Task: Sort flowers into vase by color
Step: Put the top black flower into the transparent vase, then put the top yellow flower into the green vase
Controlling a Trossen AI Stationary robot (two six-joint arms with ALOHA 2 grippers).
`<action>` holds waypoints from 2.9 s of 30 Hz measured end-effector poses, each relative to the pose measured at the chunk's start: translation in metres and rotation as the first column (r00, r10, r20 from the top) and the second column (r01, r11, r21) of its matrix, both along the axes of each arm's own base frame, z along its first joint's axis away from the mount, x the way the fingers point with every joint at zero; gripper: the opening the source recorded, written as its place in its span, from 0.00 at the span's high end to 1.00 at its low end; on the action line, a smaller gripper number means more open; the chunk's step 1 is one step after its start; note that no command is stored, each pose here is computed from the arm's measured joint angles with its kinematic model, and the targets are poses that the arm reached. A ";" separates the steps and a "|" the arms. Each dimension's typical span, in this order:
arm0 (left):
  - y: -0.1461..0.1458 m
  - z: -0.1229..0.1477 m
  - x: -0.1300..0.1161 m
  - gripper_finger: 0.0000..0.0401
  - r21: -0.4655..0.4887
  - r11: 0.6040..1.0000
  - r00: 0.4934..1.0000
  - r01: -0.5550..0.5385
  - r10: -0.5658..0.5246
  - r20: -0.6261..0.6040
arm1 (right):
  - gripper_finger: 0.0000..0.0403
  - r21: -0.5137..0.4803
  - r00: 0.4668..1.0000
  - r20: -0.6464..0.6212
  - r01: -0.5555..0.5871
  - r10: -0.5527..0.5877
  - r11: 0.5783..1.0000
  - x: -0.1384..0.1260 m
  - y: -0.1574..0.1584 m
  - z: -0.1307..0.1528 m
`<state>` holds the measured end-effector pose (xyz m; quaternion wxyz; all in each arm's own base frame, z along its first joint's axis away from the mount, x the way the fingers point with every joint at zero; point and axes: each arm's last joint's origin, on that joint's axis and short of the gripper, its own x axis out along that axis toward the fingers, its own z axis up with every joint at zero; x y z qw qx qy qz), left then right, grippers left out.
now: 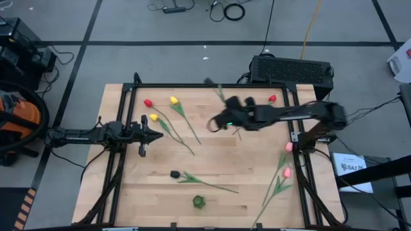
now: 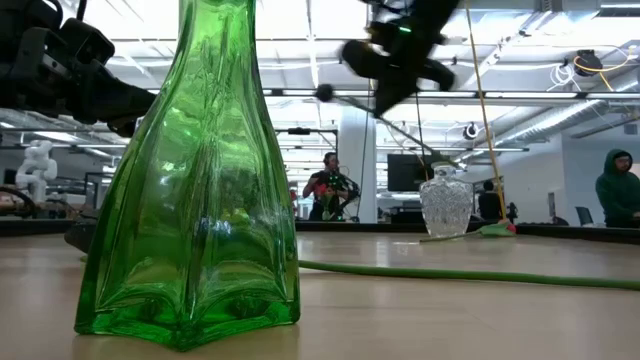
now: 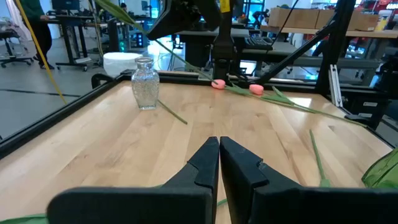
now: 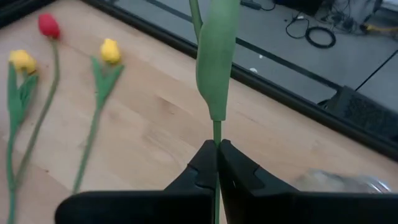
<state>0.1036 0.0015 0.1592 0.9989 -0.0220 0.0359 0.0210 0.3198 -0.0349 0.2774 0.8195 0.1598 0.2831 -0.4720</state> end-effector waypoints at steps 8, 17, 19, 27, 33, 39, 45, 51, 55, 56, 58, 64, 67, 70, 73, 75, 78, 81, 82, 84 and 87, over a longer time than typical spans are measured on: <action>0.000 0.000 0.000 0.94 0.000 1.000 1.000 0.000 0.000 0.000 | 1.00 -0.185 0.905 0.368 -0.152 0.212 0.971 -0.090 -0.004 0.006; 0.000 0.000 0.000 0.94 0.000 1.000 1.000 0.000 0.000 -0.003 | 1.00 -0.539 0.762 0.455 -0.176 0.461 0.824 -0.165 -0.025 -0.015; 0.000 0.000 0.000 0.94 0.000 1.000 1.000 0.000 0.000 -0.003 | 1.00 -0.587 0.735 0.481 -0.135 0.478 0.798 -0.175 -0.030 -0.021; 0.000 0.000 0.000 0.94 0.000 1.000 1.000 0.000 0.000 -0.003 | 1.00 -0.657 0.687 0.490 -0.114 0.537 0.746 -0.190 -0.055 -0.028; 0.000 0.000 0.000 0.94 0.000 1.000 1.000 0.000 0.000 -0.004 | 1.00 -0.702 0.658 0.492 -0.086 0.570 0.707 -0.197 -0.070 -0.024; 0.000 0.000 0.000 0.94 0.000 1.000 1.000 0.000 0.000 -0.004 | 1.00 -0.680 0.663 0.494 -0.109 0.562 0.725 -0.198 -0.084 -0.031; 0.000 0.000 0.000 0.94 0.000 1.000 1.000 -0.001 0.001 -0.004 | 1.00 -0.609 0.718 0.461 -0.171 0.522 0.774 -0.190 -0.099 -0.052; 0.000 0.000 0.000 0.94 0.000 1.000 1.000 -0.001 0.001 -0.004 | 1.00 -0.513 0.745 0.470 -0.207 0.474 0.833 -0.181 -0.109 -0.071; 0.000 0.000 0.000 0.94 0.000 1.000 1.000 -0.001 0.001 -0.005 | 1.00 -0.452 0.732 0.522 -0.199 0.438 0.870 -0.181 -0.110 -0.074; 0.000 0.000 0.000 0.94 0.000 1.000 1.000 -0.001 0.001 -0.005 | 1.00 -0.444 0.733 0.527 -0.196 0.431 0.875 -0.181 -0.110 -0.075; 0.000 0.000 0.000 0.94 0.000 1.000 1.000 -0.001 0.001 -0.005 | 1.00 -0.436 0.734 0.527 -0.197 0.427 0.878 -0.181 -0.109 -0.075; 0.000 0.000 0.000 0.94 0.000 1.000 1.000 -0.001 0.001 -0.005 | 1.00 -0.382 0.757 0.516 -0.216 0.401 0.899 -0.183 -0.107 -0.079; 0.000 0.000 0.000 0.94 0.000 1.000 1.000 -0.001 0.001 -0.005 | 0.98 -0.330 0.776 0.506 -0.229 0.376 0.916 -0.185 -0.105 -0.082; 0.000 0.000 0.000 0.94 0.000 1.000 1.000 -0.001 0.001 -0.005 | 0.94 -0.288 0.783 0.513 -0.231 0.353 0.929 -0.187 -0.103 -0.083; 0.000 0.000 0.000 0.94 0.000 1.000 1.000 -0.001 0.001 -0.005 | 0.89 -0.283 0.784 0.512 -0.232 0.351 0.931 -0.189 -0.100 -0.081; 0.000 0.000 0.000 0.94 0.000 1.000 1.000 -0.001 0.001 -0.005 | 0.86 -0.295 0.779 0.516 -0.229 0.356 0.928 -0.190 -0.099 -0.078; 0.000 0.000 0.000 0.94 0.000 1.000 1.000 -0.001 0.001 -0.005 | 0.83 -0.322 0.768 0.523 -0.222 0.369 0.920 -0.193 -0.096 -0.073; 0.000 0.000 0.000 0.94 0.000 1.000 1.000 -0.001 0.001 -0.005 | 0.81 -0.352 0.758 0.527 -0.216 0.384 0.911 -0.196 -0.093 -0.067; 0.000 -0.001 0.000 0.94 0.000 1.000 1.000 -0.001 0.001 -0.005 | 0.80 -0.352 0.759 0.526 -0.217 0.384 0.910 -0.197 -0.091 -0.065; 0.000 -0.001 0.000 0.94 0.000 1.000 1.000 -0.001 0.001 -0.005 | 0.80 -0.322 0.773 0.517 -0.222 0.368 0.920 -0.199 -0.090 -0.061; 0.000 0.000 0.000 0.94 0.000 1.000 1.000 -0.001 0.001 -0.005 | 0.80 -0.249 0.817 0.463 -0.252 0.343 0.935 -0.200 -0.088 -0.047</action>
